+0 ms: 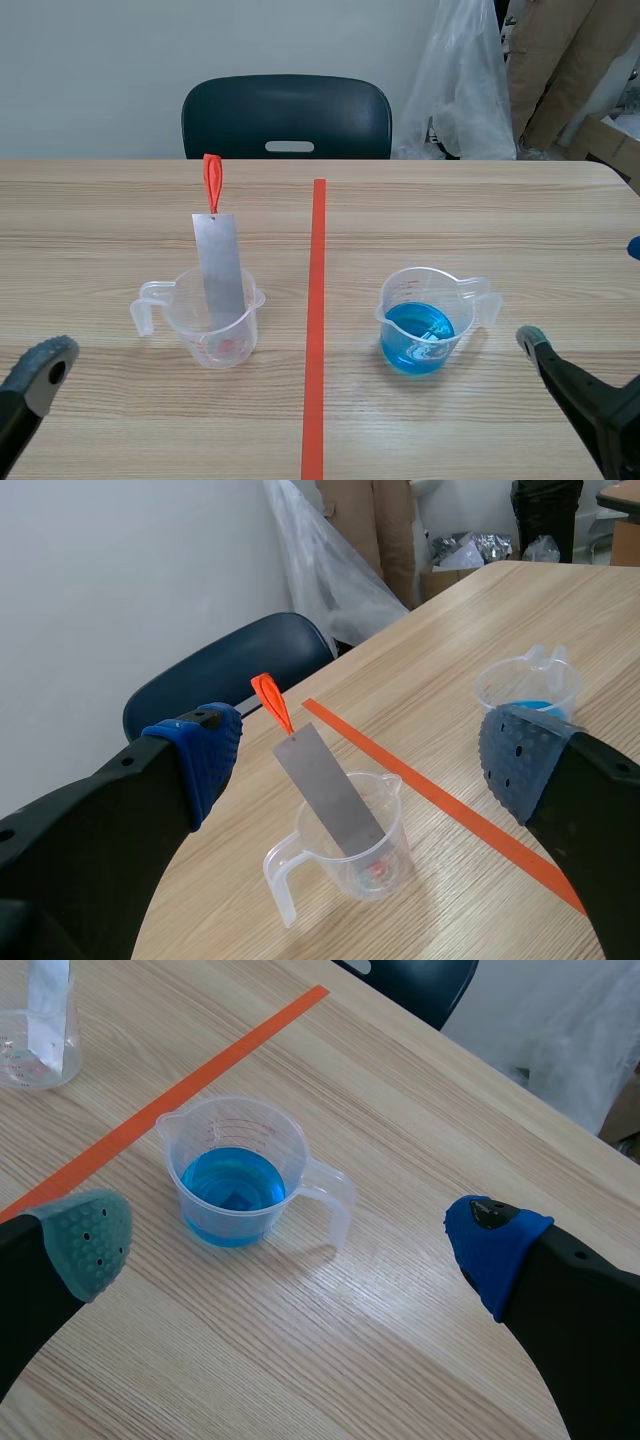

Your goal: Do the redox reaction experiment. return to the home posture

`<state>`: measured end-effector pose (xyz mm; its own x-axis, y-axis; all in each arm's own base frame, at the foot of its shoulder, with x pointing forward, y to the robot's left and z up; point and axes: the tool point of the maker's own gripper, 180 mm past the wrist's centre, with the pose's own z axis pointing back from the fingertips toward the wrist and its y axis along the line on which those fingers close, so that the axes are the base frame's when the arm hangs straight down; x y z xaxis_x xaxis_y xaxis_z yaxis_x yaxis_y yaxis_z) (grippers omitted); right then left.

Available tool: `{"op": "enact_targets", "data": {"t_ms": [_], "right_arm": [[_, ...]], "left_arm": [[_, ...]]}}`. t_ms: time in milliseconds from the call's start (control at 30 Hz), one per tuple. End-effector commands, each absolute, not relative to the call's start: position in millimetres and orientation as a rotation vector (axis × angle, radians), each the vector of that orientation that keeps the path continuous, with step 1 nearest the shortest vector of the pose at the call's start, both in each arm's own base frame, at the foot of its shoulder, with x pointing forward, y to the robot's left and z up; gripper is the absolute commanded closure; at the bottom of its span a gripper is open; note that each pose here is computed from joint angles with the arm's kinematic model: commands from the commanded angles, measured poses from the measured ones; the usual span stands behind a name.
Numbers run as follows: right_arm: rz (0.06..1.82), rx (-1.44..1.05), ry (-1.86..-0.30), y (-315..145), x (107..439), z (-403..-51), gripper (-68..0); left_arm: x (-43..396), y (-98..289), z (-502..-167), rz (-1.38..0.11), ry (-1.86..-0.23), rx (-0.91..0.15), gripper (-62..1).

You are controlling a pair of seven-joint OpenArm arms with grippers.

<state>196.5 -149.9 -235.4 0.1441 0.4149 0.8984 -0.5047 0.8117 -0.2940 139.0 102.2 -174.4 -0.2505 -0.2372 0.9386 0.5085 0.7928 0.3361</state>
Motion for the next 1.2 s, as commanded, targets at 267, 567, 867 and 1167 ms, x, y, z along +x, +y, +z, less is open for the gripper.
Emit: {"op": "enact_targets", "data": {"t_ms": [267,567,867,1167], "right_arm": [[0.674,0.083,-1.308,-147.0,202.6,-222.8,-67.9],[0.674,0.083,-1.307,-147.0,202.5,-222.9,-67.9],[0.677,0.088,-1.317,-144.3,203.0,-219.4,-67.9],[0.677,0.088,-1.317,-144.3,203.0,-219.4,-67.9]], "left_arm": [[139.2,100.2,-165.9,-0.703,-1.713,-0.227,-50.8],[139.2,100.2,-165.9,-0.703,-1.713,-0.227,-50.8],[139.2,100.2,-165.9,-0.703,-1.713,-0.227,-50.8],[139.2,100.2,-165.9,-0.703,-1.713,-0.227,-50.8]]}}
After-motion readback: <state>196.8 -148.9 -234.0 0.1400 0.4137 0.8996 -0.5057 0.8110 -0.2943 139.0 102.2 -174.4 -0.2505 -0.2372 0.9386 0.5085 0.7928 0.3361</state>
